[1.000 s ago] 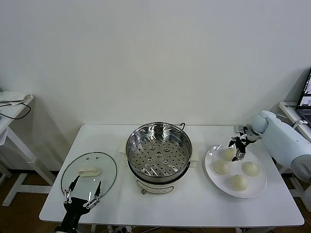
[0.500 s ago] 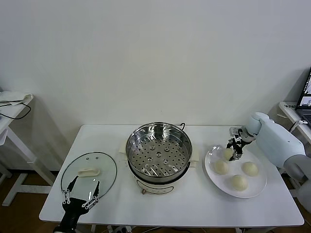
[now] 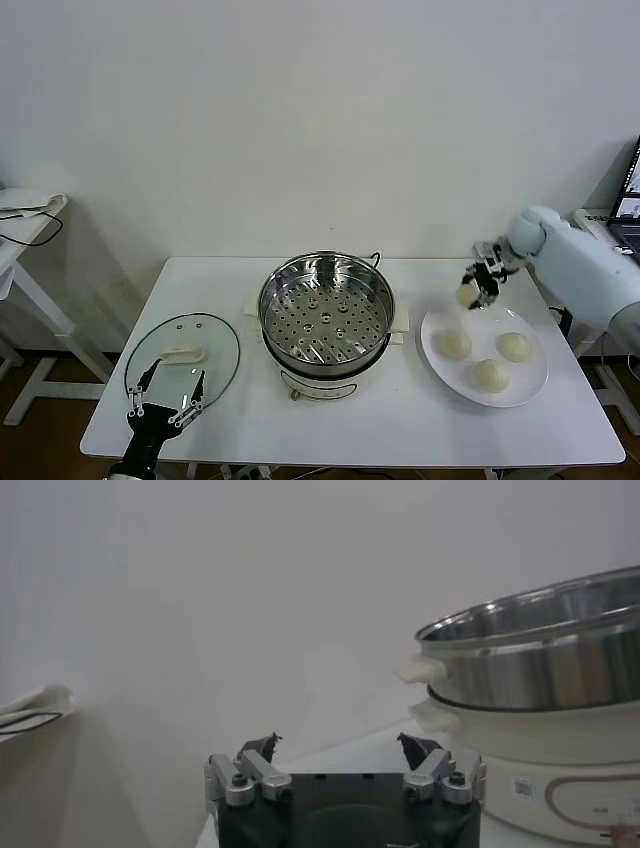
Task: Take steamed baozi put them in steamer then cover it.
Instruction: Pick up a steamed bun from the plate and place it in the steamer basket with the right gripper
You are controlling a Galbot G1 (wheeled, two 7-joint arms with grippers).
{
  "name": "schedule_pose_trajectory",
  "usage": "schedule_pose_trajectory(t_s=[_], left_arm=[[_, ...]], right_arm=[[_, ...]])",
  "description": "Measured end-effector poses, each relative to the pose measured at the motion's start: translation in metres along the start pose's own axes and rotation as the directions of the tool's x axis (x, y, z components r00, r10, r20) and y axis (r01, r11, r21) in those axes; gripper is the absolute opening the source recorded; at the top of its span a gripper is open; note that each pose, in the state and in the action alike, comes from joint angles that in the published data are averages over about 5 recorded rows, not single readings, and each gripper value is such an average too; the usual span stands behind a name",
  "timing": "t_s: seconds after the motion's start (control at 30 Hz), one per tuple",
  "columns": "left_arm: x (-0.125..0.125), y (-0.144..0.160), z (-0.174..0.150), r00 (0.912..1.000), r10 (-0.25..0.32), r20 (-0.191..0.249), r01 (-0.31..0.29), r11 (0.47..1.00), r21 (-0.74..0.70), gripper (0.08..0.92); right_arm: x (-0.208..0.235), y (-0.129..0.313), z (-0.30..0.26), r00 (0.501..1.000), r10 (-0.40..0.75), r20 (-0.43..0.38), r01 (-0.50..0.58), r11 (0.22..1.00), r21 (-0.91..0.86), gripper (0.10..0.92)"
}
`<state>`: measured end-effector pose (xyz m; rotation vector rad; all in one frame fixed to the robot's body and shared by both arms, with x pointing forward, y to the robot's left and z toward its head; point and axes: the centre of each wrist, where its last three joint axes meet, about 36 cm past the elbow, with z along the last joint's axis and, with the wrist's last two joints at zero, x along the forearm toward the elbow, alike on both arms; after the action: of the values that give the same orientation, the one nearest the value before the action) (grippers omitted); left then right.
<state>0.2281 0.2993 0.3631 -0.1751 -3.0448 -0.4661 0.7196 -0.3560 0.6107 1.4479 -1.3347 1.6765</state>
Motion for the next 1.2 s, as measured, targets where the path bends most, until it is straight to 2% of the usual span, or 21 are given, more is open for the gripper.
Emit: schedule_pose_trajectory(t_s=[0.2, 0.43, 0.63, 0.8, 1.0, 1.2], left_arm=[[-0.001, 0.0, -0.002, 1.0, 0.002, 0.007, -0.002, 1.0, 0.0, 0.823], [0.0, -0.002, -0.005, 0.9999, 0.006, 0.012, -0.006, 1.0, 0.004, 0.823], [0.001, -0.004, -0.005, 0.9999, 0.004, 0.015, -0.005, 1.0, 0.007, 0.823], [0.001, -0.003, -0.004, 0.9998, 0.002, 0.017, -0.002, 1.0, 0.007, 0.823], [0.001, -0.002, -0.004, 0.9998, -0.004, 0.021, 0.004, 1.0, 0.005, 0.823], [0.001, -0.001, -0.002, 0.9998, -0.009, 0.019, 0.009, 1.0, 0.005, 0.823]], right_arm=[[0.051, -0.047, -0.085, 0.998, 0.044, 0.046, -0.056, 0.945, 0.323, 0.681], [0.062, -0.072, -0.179, 0.998, -0.001, 0.063, -0.039, 0.777, 0.628, 0.689], [0.041, -0.079, -0.236, 0.997, -0.051, 0.05, -0.007, 0.628, 0.778, 0.697], [0.011, -0.079, -0.265, 0.996, -0.089, 0.031, 0.022, 0.54, 0.841, 0.704], [-0.025, -0.077, -0.284, 0.992, -0.124, 0.012, 0.05, 0.479, 0.877, 0.704], [-0.052, -0.076, -0.295, 0.99, -0.144, 0.003, 0.062, 0.449, 0.891, 0.711]])
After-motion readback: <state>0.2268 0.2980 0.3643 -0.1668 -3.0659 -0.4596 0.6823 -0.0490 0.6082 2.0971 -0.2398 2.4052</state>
